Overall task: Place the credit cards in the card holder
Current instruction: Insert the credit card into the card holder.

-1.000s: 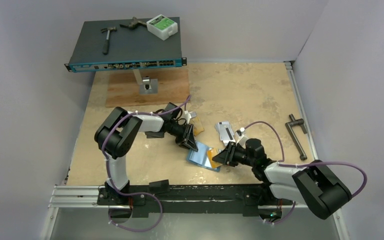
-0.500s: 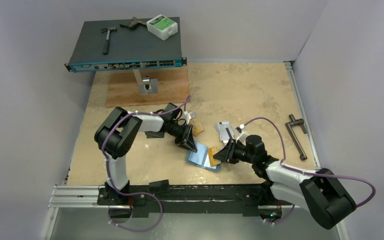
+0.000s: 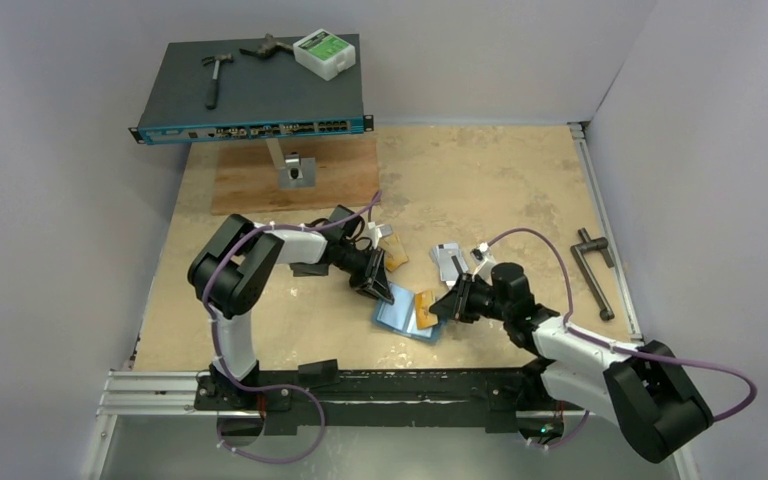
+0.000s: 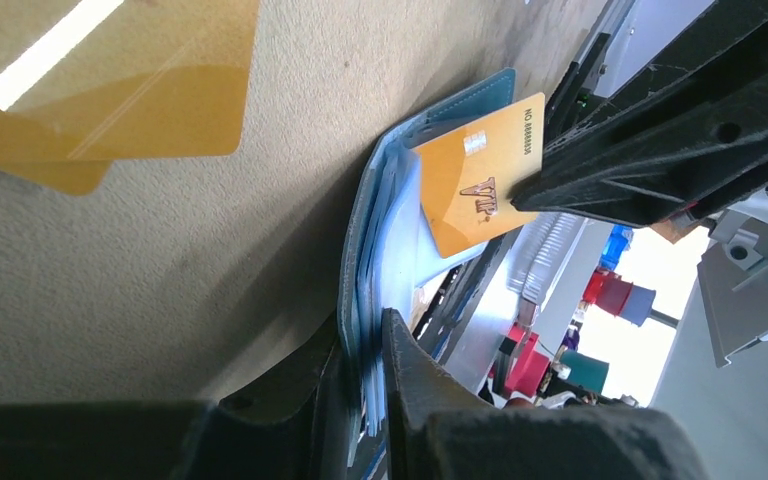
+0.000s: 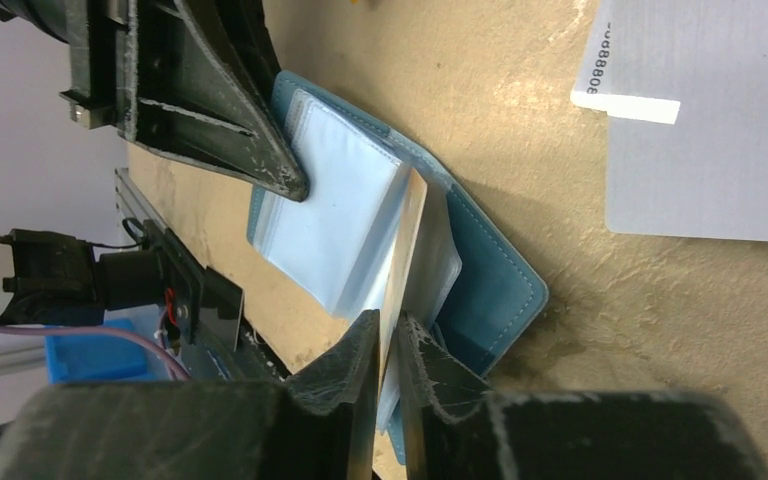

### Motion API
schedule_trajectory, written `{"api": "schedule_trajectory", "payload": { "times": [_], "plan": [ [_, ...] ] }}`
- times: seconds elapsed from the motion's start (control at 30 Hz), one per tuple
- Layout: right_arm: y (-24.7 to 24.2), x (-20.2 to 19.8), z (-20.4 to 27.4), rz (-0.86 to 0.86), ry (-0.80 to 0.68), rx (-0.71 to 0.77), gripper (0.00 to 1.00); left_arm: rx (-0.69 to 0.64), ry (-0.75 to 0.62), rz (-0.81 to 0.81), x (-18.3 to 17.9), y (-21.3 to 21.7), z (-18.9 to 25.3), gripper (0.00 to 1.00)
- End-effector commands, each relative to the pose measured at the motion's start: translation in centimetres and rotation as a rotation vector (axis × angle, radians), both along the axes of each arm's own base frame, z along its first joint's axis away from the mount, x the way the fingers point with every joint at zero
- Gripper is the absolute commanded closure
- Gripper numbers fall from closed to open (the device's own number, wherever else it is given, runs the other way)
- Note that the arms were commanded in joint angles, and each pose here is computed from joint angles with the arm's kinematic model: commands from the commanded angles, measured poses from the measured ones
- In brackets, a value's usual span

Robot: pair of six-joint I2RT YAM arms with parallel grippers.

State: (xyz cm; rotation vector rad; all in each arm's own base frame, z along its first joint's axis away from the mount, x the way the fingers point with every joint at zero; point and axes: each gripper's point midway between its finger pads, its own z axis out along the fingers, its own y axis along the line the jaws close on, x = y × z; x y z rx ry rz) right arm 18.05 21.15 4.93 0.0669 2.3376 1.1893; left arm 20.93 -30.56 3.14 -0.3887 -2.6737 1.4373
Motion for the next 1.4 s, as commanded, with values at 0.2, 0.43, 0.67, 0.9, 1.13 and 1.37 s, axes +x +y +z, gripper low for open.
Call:
{"api": "schedule_trajectory", "payload": {
  "times": [0.2,0.43,0.67,0.9,1.13,1.37],
  "plan": [
    [0.5,-0.3,-0.5,0.008,0.033,0.048,1.0,-0.019,-0.072,-0.006,0.6,0.0,1.3,0.88],
    [0.4,-1.5,0.0,-0.019,0.011,0.156,1.0,0.057,-0.064,0.011,0.4,0.7,-0.1,0.88],
    [0.1,-2.1,-0.9,-0.032,0.026,0.168,1.0,0.066,-0.075,0.017,0.4,0.9,-0.2,0.88],
    [0.4,-2.2,-1.6,-0.018,0.054,0.182,1.0,0.07,-0.082,0.016,0.4,1.1,-0.1,0.87],
    [0.3,-2.7,-2.2,-0.006,0.079,0.163,1.0,0.08,-0.075,0.022,0.6,1.7,-0.2,0.71],
    [-0.3,-3.1,-2.5,-0.011,0.078,0.122,1.0,0.088,-0.08,0.037,1.2,2.2,-0.3,0.69]
  ]
}}
